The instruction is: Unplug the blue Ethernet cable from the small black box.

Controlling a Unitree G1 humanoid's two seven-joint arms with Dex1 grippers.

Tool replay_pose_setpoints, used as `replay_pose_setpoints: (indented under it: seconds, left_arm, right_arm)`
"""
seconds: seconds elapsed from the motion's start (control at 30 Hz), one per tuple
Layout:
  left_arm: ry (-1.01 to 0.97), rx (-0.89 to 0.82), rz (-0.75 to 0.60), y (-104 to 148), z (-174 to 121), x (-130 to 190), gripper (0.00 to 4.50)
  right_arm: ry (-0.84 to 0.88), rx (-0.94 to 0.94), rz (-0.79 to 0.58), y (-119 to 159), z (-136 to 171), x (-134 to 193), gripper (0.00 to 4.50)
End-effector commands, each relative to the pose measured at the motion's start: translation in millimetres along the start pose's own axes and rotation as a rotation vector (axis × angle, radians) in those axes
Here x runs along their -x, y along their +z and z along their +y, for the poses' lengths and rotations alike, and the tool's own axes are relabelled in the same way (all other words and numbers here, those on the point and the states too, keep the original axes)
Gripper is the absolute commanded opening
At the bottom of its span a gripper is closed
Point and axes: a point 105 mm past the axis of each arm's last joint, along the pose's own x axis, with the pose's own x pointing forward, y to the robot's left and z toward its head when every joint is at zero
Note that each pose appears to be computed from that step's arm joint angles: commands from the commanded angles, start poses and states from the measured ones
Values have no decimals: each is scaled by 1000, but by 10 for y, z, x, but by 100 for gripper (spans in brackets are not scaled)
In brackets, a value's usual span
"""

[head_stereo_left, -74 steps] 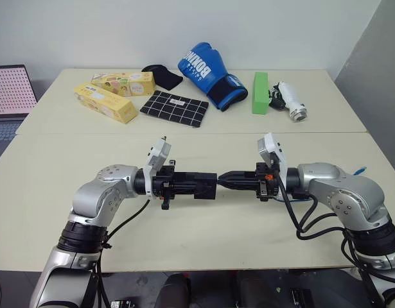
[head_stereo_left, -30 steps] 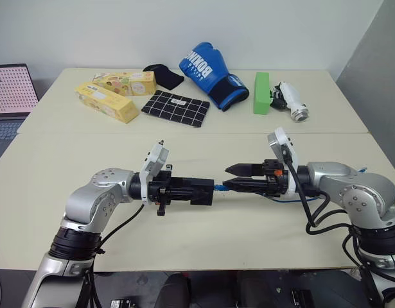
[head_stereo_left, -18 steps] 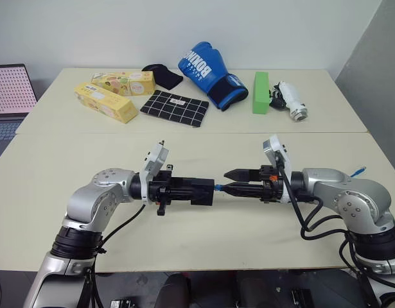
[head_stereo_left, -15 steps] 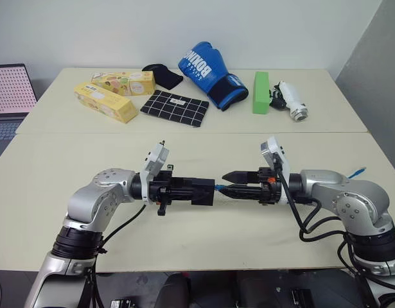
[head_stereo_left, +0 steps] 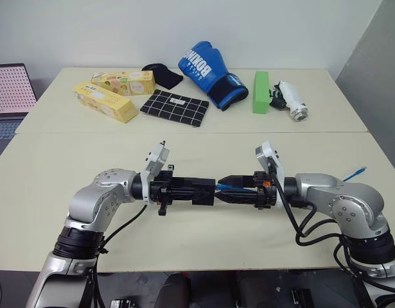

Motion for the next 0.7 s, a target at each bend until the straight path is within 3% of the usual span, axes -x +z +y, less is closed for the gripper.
replay_pose_setpoints:
  seconds: [0.03,0.4,0.7]
  left_arm:
    - [-10,-48,-21,99,-9,14,79]
    - [-12,-46,-26,96,-10,3,79]
    - [-58,-29,3,47,-102,-1,79]
  right_arm:
    - [17,38,-15,63,72,-3,230]
    - [16,64,1,65,59,7,8]
    - [49,49,14,72,79,25,8]
